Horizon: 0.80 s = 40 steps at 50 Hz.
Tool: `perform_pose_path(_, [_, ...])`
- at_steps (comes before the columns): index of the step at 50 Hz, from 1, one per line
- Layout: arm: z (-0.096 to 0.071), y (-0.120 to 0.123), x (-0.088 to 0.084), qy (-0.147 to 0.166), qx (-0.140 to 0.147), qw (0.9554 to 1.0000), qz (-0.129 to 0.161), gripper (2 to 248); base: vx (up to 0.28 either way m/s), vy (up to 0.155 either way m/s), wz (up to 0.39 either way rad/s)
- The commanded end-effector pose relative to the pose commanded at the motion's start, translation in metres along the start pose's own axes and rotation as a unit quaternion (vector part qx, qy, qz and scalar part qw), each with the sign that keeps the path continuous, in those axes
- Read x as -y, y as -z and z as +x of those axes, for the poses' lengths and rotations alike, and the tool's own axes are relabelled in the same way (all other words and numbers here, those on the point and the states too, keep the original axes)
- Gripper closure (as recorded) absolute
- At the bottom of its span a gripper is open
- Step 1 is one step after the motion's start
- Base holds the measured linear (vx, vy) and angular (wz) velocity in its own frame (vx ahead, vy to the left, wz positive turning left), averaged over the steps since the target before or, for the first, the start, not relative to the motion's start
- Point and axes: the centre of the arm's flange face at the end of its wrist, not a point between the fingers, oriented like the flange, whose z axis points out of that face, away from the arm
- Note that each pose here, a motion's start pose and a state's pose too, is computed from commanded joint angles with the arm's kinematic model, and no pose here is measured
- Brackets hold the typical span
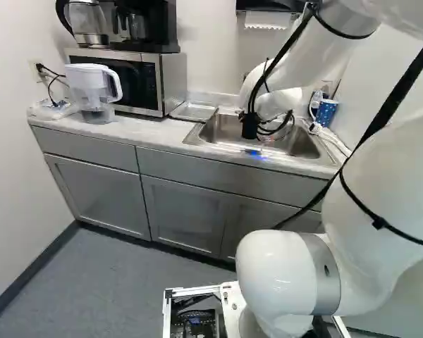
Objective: Rinse the cup and place it in the tray
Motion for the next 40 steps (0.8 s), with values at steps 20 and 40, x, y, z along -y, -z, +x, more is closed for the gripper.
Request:
perform_pose_path(20, [-0.010,-0.013,-0.011,-0.024,-0.017,0.9994,-0.016,128,0.000,0.000,0.000])
perform_pose_path(40, [-0.021,-0.027,-0.016,-0.027,0.003,0.9994,-0.021,128,0.000,0.000,0.000])
